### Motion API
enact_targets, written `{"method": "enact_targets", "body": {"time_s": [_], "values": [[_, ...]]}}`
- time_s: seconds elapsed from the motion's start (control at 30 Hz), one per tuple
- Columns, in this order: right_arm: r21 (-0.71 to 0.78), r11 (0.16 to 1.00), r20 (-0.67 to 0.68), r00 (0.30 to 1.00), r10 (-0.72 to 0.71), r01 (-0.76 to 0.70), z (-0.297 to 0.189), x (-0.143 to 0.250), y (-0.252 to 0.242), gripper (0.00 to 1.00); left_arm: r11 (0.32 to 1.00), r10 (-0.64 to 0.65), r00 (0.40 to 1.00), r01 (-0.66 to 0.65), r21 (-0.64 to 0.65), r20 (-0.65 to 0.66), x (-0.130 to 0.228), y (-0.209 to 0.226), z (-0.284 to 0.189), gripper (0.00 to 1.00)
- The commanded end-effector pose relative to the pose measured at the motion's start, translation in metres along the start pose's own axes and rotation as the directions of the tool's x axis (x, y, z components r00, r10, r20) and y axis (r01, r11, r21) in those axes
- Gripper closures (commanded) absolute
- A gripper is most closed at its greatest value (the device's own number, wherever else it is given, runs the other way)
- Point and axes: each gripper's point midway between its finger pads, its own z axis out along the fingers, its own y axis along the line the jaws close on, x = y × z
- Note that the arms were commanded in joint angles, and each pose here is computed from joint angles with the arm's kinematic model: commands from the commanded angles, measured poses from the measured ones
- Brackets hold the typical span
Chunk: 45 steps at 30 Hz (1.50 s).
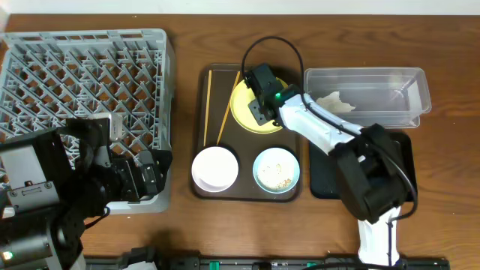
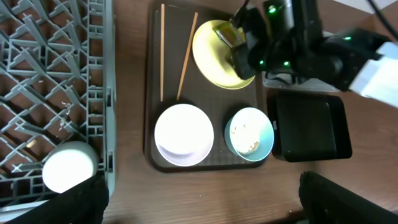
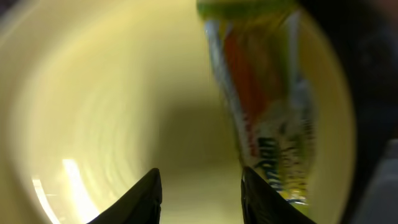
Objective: Sort waste into correct bins and load items into the dishwasher
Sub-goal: 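Grasp the snack wrapper with the right gripper and drop it in the bin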
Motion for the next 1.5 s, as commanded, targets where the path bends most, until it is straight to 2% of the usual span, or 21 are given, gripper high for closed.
{"method": "enact_targets", "body": {"time_s": [0.0, 0.3, 0.47, 0.6, 0.83, 1.0, 1.1, 1.27, 1.4, 1.43, 1.47], "values": [[0.035, 0.999, 0.057, 0.998, 0.006, -0.008, -0.018, -0.016, -0.013, 0.60, 1.000, 0.028, 1.000, -0.028, 0.008, 0.014, -0.003, -0.004, -0.003, 0.02], [0.024, 0.999, -0.034, 0.999, 0.036, -0.035, 0.020, 0.010, -0.025, 0.66, 1.000, 0.028, 1.000, -0.028, 0.008, 0.014, -0.003, -0.004, -0.003, 0.02], [0.029, 0.999, -0.017, 0.999, 0.031, -0.030, 0.027, 0.007, -0.021, 0.83, 1.000, 0.028, 1.000, -0.028, 0.008, 0.014, -0.003, -0.004, -0.003, 0.02], [0.021, 0.998, 0.046, 0.997, 0.059, -0.060, -0.001, -0.018, -0.023, 0.99, 1.000, 0.028, 1.000, -0.028, 0.008, 0.014, -0.003, -0.004, -0.003, 0.02], [-0.050, 0.976, 0.181, 0.959, 0.218, -0.213, -0.104, -0.056, -0.045, 0.99, 1.000, 0.028, 1.000, -0.028, 0.008, 0.014, -0.003, -0.004, -0.003, 0.02], [-0.034, 0.934, 0.151, 0.922, 0.356, -0.355, -0.148, -0.036, -0.083, 0.99, 1.000, 0.028, 1.000, -0.028, 0.008, 0.014, -0.003, -0.004, -0.003, 0.02], [0.024, 0.911, 0.055, 0.911, 0.409, -0.411, -0.147, -0.005, -0.110, 0.99, 1.000, 0.028, 1.000, -0.028, 0.008, 0.014, -0.003, -0.004, -0.003, 0.02], [0.125, 0.870, -0.133, 0.861, 0.490, -0.476, -0.119, 0.054, -0.143, 0.99, 1.000, 0.028, 1.000, -0.028, 0.008, 0.014, -0.003, -0.004, -0.003, 0.02], [0.131, 0.849, -0.233, 0.816, 0.529, -0.512, -0.088, 0.080, -0.154, 0.99, 1.000, 0.028, 1.000, -0.028, 0.008, 0.014, -0.003, -0.004, -0.003, 0.02], [0.137, 0.847, -0.241, 0.812, 0.532, -0.514, -0.083, 0.083, -0.158, 0.97, 1.000, 0.028, 1.000, -0.028, 0.008, 0.014, -0.003, -0.004, -0.003, 0.02], [0.143, 0.847, -0.242, 0.812, 0.531, -0.512, -0.078, 0.085, -0.162, 0.87, 1.000, 0.028, 1.000, -0.028, 0.008, 0.014, -0.003, -0.004, -0.003, 0.02]]}}
